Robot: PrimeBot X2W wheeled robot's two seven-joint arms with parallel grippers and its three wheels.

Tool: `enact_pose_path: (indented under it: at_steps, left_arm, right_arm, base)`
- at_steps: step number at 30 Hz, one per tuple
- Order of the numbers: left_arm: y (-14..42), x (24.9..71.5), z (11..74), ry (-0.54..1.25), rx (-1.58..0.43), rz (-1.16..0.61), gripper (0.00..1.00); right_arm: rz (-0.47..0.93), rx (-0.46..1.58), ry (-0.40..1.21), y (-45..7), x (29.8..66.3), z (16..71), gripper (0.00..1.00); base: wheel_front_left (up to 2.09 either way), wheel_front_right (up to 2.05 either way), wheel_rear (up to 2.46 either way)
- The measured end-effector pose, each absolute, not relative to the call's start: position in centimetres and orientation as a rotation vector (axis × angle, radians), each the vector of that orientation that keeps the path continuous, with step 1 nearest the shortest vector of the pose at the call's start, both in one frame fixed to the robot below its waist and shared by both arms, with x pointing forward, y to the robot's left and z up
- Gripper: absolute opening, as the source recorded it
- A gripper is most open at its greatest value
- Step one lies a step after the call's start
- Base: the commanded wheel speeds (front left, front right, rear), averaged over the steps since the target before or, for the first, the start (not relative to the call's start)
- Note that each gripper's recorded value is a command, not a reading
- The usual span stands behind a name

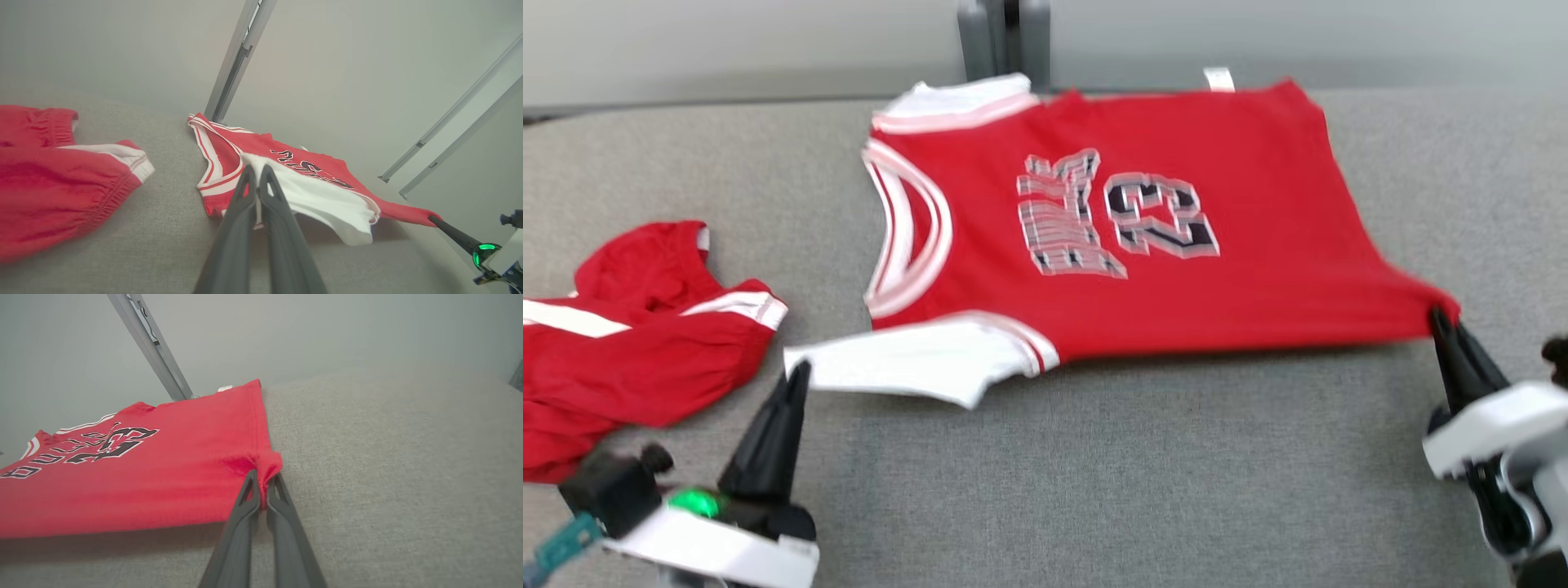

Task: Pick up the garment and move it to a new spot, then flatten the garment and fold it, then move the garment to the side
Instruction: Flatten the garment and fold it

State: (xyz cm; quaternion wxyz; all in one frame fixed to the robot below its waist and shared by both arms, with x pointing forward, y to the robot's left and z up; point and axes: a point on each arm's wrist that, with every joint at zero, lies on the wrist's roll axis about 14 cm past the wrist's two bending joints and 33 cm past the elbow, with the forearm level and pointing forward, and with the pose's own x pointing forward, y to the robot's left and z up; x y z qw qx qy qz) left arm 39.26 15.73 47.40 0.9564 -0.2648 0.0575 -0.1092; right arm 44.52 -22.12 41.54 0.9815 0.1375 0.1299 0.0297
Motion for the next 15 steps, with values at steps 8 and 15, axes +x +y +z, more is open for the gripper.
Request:
enact_pose_path:
  at_steps: [8,15]
  left_arm:
    - [16.2,35.3,47.7,0.114,-0.505,-0.180,0.00]
    - [15.9,32.3,47.5,0.142,-0.516,-0.163,0.00]
  right_arm:
    - [0.013,0.287,0.255,-24.0,39.9,41.6,0.00]
    - [-0.021,0.305,0.296,-24.7,35.9,40.8,0.00]
  base:
    - [0.00,0.00,0.00]
    - [0.00,0.00,0.00]
